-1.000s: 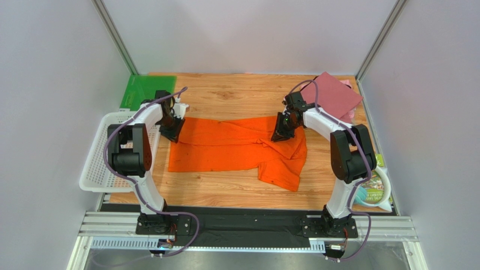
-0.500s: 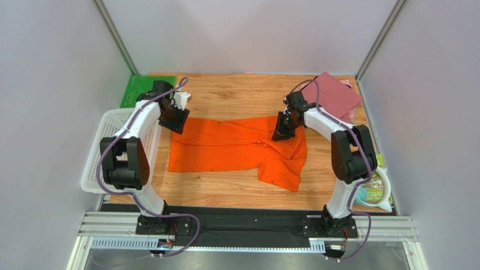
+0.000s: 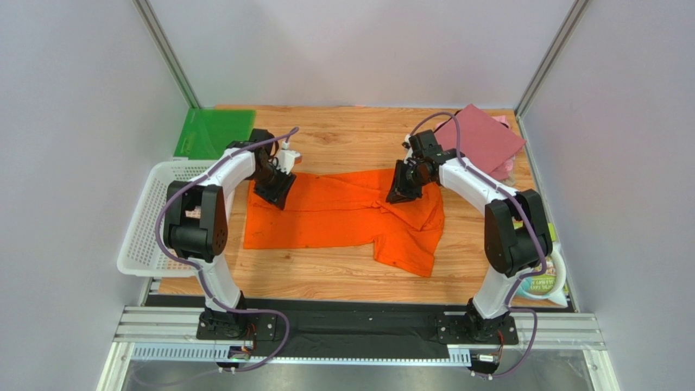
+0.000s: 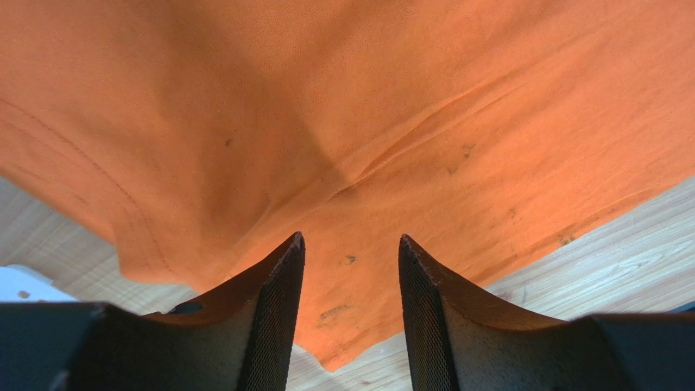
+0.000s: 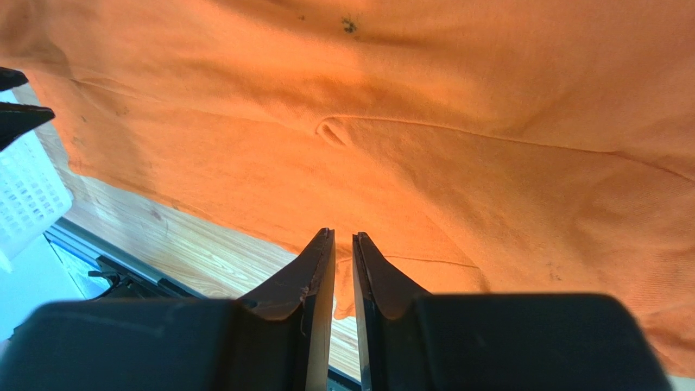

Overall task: Fold and stack the t-shirts
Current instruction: Fold the tshirt

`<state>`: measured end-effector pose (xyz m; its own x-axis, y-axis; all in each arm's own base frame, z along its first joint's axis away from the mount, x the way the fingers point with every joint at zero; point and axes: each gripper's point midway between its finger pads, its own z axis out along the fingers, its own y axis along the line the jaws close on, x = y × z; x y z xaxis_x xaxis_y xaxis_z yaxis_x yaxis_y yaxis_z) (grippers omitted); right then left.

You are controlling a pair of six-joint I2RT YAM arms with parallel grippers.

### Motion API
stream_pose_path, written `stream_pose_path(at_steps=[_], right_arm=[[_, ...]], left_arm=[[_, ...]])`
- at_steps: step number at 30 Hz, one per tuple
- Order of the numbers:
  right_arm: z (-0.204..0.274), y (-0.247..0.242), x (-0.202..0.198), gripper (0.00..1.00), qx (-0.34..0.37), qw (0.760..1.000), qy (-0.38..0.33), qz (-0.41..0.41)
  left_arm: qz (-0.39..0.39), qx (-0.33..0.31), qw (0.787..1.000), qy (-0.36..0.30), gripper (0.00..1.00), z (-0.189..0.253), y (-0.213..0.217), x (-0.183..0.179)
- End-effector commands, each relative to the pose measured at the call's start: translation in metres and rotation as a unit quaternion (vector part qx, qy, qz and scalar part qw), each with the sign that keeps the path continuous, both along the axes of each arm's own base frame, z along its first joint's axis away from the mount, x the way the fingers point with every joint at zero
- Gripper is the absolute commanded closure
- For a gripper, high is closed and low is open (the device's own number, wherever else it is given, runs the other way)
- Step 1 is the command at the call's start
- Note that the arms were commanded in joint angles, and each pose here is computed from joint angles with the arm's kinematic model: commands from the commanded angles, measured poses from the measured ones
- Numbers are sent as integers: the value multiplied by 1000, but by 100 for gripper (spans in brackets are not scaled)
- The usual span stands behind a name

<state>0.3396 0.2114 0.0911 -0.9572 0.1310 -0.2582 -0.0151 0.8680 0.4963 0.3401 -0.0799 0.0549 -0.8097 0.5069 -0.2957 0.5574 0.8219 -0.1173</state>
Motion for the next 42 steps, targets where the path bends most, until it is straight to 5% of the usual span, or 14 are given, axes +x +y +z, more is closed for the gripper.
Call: stream_pose_path(at_steps=[1,11,18,32,37,40,42], right_arm=[[-1,11,-9,80,3,1000,-6,28],[-30,21,-3,79,-22,999,15,33],[-48,18,3,70,-40,998,27,32],[-60,17,15,70,-56,998,26,20],[-62,15,17,81,-61,998,25,19],[-58,15,17,100,-60,998,21,18],[-54,15,15,100,-57,998,20,18]], left_arm=[[12,-45,999,-28,47,9,-15,18],[58,-50,995,-70,49,21,-17,77],[59,-33,997,-29,50,-2,-13,71],[47,4,999,-24,50,-27,1,63],[42,13,999,-29,50,-27,5,60],[38,22,999,-27,50,-34,9,55],[34,26,999,-22,50,-38,10,51]])
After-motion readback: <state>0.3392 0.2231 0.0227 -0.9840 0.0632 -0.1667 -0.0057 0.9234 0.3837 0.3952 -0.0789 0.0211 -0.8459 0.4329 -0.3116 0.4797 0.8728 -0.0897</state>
